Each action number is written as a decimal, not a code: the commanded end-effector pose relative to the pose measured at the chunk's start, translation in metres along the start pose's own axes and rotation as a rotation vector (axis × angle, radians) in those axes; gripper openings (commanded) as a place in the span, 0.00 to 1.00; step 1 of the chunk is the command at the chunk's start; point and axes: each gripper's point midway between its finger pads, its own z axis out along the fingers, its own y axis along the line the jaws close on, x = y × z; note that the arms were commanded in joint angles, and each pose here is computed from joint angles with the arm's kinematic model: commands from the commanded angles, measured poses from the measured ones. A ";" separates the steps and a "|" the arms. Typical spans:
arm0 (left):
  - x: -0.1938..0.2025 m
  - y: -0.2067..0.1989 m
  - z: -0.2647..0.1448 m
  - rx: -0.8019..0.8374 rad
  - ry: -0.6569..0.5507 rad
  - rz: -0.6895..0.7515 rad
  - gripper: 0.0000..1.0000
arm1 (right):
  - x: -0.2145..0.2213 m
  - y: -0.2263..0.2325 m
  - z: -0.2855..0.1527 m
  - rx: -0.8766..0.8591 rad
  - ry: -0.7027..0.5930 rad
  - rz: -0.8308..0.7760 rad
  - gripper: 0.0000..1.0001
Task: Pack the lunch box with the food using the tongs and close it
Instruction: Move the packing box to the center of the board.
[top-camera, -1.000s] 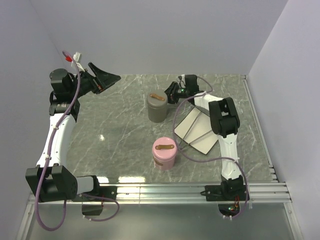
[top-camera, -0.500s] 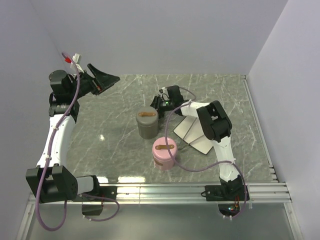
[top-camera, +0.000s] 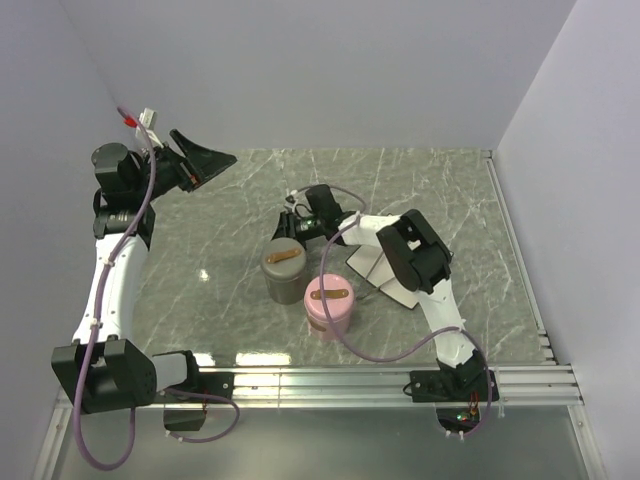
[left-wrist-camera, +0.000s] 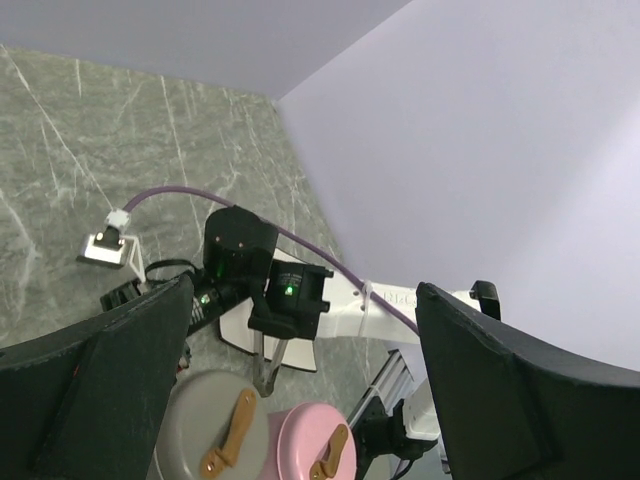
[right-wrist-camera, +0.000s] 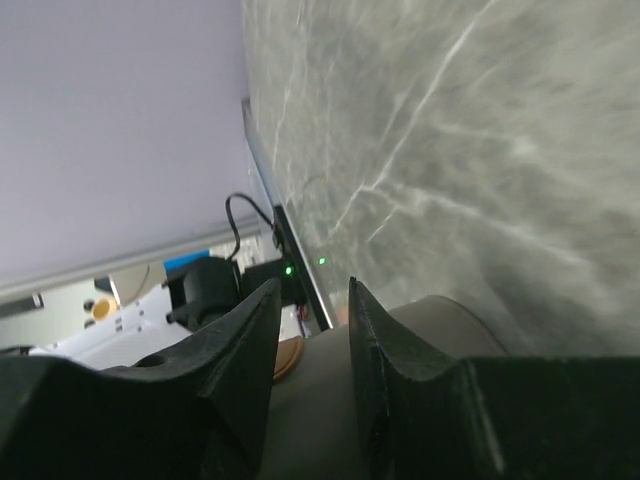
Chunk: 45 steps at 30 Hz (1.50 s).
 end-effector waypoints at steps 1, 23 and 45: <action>-0.001 -0.013 -0.007 0.036 -0.008 0.060 0.99 | 0.022 0.025 0.006 -0.050 0.072 -0.068 0.41; -0.002 -0.015 -0.012 0.038 -0.012 0.065 0.98 | 0.096 0.041 0.044 -0.122 0.276 -0.065 0.40; -0.003 -0.016 -0.013 0.048 -0.024 0.074 0.98 | 0.030 -0.005 -0.043 0.088 0.112 -0.151 0.41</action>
